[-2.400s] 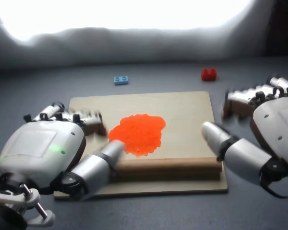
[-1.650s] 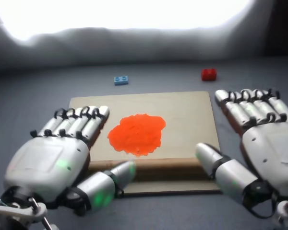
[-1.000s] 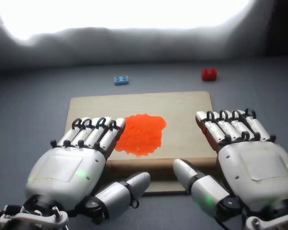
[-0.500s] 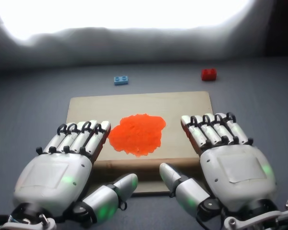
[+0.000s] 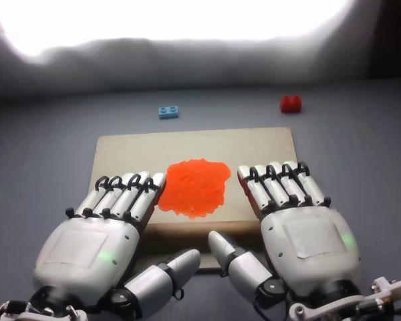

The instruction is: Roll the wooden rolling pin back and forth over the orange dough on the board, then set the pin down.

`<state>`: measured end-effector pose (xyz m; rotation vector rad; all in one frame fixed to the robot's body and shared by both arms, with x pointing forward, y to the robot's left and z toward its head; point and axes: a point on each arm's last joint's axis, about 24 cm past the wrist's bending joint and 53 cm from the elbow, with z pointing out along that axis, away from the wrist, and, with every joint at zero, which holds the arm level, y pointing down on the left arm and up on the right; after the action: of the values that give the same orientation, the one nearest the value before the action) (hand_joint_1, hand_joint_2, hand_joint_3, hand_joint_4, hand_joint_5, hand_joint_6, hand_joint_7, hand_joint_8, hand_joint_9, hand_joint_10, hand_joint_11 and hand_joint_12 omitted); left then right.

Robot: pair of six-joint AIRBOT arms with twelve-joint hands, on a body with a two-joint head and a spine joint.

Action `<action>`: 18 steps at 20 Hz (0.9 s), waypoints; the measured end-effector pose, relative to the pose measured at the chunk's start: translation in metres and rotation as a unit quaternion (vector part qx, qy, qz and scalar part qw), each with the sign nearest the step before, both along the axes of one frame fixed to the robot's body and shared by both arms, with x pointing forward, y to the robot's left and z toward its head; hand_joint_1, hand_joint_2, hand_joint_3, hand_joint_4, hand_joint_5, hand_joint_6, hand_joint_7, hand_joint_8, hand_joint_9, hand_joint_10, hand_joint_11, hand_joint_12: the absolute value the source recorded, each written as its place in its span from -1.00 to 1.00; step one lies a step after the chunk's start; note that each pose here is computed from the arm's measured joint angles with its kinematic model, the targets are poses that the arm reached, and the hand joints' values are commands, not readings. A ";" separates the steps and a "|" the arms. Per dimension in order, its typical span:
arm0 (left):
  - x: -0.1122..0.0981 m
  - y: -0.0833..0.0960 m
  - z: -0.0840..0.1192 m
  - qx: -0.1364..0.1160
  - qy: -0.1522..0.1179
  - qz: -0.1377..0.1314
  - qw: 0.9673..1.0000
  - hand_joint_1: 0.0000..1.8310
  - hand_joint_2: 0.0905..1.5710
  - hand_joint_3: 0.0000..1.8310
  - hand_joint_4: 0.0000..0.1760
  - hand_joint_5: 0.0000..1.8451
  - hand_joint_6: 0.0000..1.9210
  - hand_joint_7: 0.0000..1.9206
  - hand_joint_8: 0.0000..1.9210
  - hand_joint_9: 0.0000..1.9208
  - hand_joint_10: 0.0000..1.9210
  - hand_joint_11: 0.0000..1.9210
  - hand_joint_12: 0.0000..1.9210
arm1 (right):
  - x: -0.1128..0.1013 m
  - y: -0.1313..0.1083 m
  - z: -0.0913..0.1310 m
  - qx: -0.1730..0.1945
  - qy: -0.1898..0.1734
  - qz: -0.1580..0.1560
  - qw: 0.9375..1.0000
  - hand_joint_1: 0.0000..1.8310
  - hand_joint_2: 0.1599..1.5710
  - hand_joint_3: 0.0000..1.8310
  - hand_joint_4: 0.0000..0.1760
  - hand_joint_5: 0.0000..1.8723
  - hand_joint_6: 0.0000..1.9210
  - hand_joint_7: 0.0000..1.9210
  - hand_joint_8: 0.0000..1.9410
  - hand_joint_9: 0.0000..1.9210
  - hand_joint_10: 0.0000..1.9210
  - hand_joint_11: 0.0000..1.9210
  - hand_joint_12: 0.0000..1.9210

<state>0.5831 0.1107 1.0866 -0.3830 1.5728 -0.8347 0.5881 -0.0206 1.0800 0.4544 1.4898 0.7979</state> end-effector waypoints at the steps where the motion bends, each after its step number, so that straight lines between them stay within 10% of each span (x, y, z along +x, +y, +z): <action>1: 0.000 -0.001 -0.001 0.000 0.001 -0.001 1.000 -1.00 0.59 -1.00 -0.98 -1.00 -1.00 -0.98 -1.00 -0.97 -1.00 -1.00 -0.76 | -0.001 0.001 -0.001 0.002 0.001 0.000 1.000 -1.00 0.54 -1.00 -1.00 -0.81 -1.00 -0.80 -1.00 -0.84 -1.00 -1.00 -0.65; 18: 0.004 0.001 -0.026 0.000 0.008 0.010 1.000 -1.00 0.48 -1.00 -1.00 -1.00 -1.00 -1.00 -1.00 -1.00 -1.00 -1.00 -1.00 | -0.001 0.005 -0.006 0.015 -0.007 -0.014 1.000 -1.00 0.62 -0.99 -1.00 -0.85 -1.00 -0.86 -1.00 -0.89 -0.99 -1.00 -0.79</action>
<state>0.5874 0.1114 1.0611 -0.4055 1.5808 -0.8191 0.5875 -0.0156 1.0737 0.4902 1.4567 0.7998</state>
